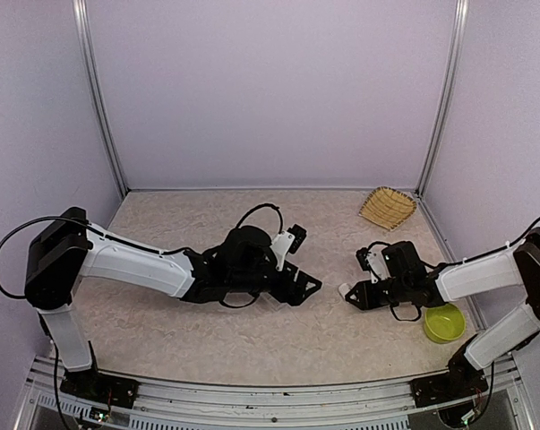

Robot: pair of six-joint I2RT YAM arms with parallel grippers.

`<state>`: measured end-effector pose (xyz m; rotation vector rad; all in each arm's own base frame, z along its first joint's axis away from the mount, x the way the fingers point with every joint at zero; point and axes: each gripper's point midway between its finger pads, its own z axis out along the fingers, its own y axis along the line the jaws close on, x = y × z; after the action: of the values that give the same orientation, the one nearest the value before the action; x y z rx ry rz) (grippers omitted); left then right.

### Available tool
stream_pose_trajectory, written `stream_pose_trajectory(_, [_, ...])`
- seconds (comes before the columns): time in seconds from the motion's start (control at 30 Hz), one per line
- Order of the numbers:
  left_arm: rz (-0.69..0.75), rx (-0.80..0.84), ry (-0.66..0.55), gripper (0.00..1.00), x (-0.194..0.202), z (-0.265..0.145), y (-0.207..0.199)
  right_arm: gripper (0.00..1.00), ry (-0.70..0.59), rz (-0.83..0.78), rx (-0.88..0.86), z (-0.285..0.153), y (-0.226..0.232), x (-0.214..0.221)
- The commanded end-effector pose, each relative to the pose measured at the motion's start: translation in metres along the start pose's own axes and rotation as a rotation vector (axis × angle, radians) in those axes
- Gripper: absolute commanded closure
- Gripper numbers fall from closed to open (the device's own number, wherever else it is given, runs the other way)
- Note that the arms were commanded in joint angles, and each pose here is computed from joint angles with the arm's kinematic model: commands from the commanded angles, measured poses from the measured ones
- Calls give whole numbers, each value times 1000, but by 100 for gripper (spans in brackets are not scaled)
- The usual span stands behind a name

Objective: Sort the pills into containers
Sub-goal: Pick up the pill bottle from the center of the board.

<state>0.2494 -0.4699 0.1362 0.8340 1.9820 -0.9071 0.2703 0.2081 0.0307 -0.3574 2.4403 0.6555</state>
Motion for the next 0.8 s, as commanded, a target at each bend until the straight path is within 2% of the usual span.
stream_pose_trajectory(0.0, [4,11,-36,15,-12,-9,-1,73,6,-14,12,0,-5,2])
stream_pose_trajectory(0.17, [19,6,-34,13,-12,-12,0,80,3,-17,9,1,-4,2])
stream_pose_trajectory(0.3, [97,30,-40,2,-12,-16,-5,82,-18,-31,-62,-6,12,-9])
stream_pose_trajectory(0.43, [299,85,-52,1,-5,-27,-24,83,-23,-77,-193,-24,45,-24])
stream_pose_trajectory(0.57, [571,37,-74,1,1,-38,-41,82,-24,-145,-295,-47,75,-39])
stream_pose_trajectory(0.77, [793,44,-109,1,10,-51,-49,82,-27,-223,-407,-80,109,-51])
